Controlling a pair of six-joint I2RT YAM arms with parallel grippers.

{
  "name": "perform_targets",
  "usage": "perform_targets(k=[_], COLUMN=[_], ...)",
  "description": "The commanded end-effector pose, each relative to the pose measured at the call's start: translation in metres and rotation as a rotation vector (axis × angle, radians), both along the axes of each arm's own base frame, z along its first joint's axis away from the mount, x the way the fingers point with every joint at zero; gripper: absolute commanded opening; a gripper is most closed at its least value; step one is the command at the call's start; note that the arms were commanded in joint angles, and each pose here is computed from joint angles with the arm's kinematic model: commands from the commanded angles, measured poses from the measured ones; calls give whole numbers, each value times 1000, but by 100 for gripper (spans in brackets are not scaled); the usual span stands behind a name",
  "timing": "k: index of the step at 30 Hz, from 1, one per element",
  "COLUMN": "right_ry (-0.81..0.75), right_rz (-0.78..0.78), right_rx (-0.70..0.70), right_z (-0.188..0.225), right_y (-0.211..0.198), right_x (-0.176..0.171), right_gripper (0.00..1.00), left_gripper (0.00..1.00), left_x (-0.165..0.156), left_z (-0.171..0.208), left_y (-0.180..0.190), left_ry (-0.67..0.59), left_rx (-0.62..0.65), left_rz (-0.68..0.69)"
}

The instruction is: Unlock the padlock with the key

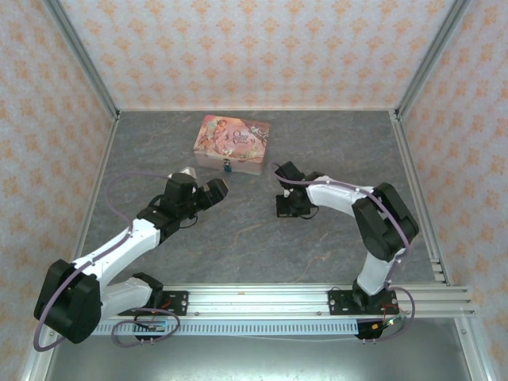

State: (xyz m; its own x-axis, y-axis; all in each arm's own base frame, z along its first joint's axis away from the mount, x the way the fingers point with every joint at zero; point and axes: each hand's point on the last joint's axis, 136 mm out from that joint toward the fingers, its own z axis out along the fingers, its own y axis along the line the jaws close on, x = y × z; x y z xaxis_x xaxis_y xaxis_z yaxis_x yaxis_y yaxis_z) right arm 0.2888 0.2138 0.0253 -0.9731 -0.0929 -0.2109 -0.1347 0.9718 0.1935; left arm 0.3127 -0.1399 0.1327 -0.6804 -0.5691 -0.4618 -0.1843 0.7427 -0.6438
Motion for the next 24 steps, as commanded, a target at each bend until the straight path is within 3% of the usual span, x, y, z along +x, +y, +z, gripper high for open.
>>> perform_targets(k=[1,9,15,19,24], right_ry=[-108,-377,-565,-681,-713], right_rz=[8,61,129,187,261], right_rx=[77,389,604,710,766], right_z=[27,107,179,221,241], right_y=[7,37,53,58,67], right_x=[6,16,12,5,-1], right_gripper=[0,0,0,0,0], left_gripper=[100,97,93,88,85], left_x=[5,10,9,12,16], left_z=[29,87,125,129,130], left_y=[-8,-31,-44,-53,-68], left_ry=[-56,-181,-196,-77,84], left_rx=[-43,-207,-373,-567,-789], left_rz=[-9,-83,-95,-25,51])
